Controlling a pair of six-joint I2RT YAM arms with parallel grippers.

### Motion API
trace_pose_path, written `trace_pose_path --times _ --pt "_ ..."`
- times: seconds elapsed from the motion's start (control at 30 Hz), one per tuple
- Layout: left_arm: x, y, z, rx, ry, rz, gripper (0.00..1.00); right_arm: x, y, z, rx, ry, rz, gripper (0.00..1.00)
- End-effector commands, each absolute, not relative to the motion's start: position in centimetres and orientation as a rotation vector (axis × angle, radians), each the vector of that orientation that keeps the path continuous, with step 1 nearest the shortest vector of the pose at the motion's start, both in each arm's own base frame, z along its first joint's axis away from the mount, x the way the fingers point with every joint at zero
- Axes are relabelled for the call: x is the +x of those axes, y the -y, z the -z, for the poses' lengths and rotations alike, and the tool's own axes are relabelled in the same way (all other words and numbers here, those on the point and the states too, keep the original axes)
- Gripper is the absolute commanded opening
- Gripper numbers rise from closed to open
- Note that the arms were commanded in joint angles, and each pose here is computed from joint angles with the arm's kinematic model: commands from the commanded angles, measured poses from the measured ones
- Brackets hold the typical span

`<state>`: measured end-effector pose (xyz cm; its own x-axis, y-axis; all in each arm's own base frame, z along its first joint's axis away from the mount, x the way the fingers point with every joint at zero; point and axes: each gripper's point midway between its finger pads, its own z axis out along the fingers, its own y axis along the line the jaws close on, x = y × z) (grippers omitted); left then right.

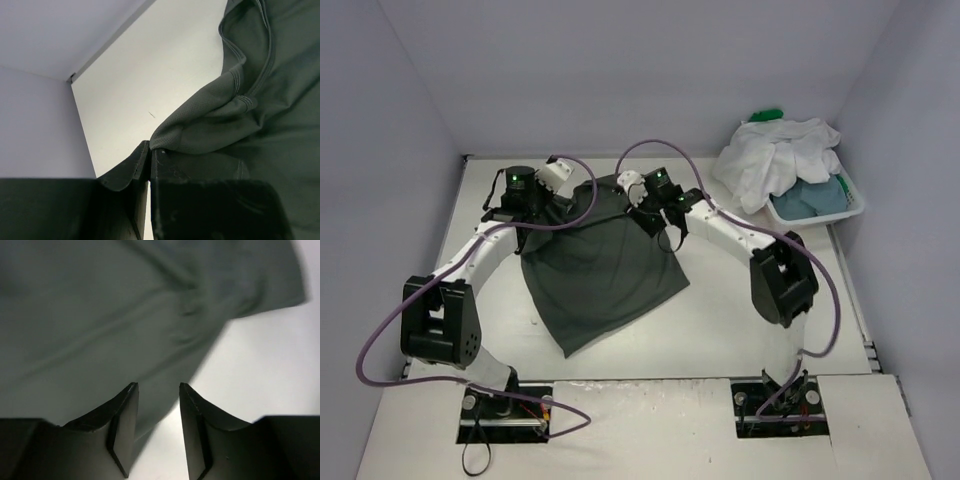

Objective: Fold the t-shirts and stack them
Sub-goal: Flatten out the crumpled T-shirt at the center of the board.

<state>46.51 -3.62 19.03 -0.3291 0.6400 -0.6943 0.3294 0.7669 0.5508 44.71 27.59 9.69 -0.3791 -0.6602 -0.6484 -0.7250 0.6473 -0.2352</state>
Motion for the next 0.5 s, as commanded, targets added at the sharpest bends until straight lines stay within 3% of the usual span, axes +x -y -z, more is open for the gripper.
trace_pose_path --times 0.0,0.17,0.47 --pt "46.3 3.3 -21.5 0.679 -1.901 -0.378 0.0 36.0 -30.1 -14.3 -1.258 -2.079 -0.317 0.34" --pt "45.2 2.7 -20.6 0.689 -1.921 -0.409 0.0 27.9 -29.2 -10.9 -1.442 -2.174 -0.425 0.23" --pt "43.2 0.9 -19.9 0.707 -1.945 -0.504 0.0 24.1 -27.9 -3.5 -1.58 -2.361 -0.488 0.15"
